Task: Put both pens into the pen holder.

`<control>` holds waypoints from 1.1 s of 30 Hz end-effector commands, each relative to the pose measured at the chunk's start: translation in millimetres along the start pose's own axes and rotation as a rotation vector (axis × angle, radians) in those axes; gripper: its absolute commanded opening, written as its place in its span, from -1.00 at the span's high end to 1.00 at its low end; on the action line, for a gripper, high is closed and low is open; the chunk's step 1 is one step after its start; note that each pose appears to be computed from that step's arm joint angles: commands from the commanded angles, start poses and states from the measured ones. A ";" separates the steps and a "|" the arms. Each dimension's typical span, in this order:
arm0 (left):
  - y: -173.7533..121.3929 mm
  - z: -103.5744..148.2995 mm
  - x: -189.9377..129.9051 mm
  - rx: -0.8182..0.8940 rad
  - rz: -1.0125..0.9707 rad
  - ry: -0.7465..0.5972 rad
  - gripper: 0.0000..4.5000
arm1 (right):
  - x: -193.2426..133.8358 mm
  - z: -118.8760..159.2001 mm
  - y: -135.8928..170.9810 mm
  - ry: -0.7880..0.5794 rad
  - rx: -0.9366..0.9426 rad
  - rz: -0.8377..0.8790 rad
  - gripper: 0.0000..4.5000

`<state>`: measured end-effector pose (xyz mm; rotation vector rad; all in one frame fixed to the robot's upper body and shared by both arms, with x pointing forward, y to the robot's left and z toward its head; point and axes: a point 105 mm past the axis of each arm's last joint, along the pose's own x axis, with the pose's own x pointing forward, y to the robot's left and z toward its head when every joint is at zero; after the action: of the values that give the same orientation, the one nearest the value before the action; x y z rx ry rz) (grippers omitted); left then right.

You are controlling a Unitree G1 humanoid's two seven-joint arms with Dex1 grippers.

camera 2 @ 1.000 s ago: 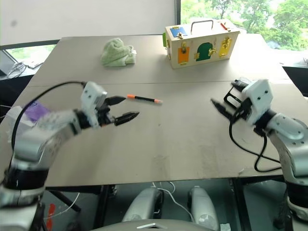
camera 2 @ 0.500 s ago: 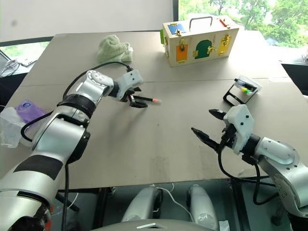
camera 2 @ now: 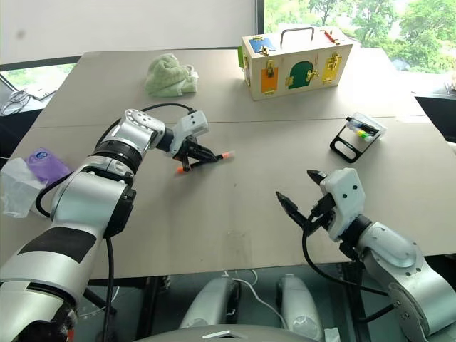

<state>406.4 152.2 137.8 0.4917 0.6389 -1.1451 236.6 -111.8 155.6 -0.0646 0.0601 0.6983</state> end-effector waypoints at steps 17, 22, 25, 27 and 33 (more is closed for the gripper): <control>-148.8 57.4 -16.7 0.013 -0.126 -0.510 1.00 | 74.6 38.4 22.7 -0.083 0.577 0.325 -0.69; -149.5 52.0 -19.6 0.003 -0.075 -0.523 1.00 | 74.8 37.3 28.9 -0.040 0.583 0.389 0.32; -147.9 51.6 -20.7 -0.018 -0.049 -0.545 1.00 | 75.3 38.0 27.7 -0.029 0.580 0.397 0.93; -145.5 52.1 -21.2 -0.020 -0.023 -0.562 1.00 | 74.6 38.3 25.8 -0.027 0.576 0.395 0.95; -141.7 59.2 -32.2 -0.095 0.001 -0.669 0.32 | 67.1 46.1 5.3 -0.068 0.517 0.308 0.95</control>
<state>280.2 83.2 184.4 0.0170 0.1628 -1.1905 284.2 -50.5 180.7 0.4898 0.2689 0.9979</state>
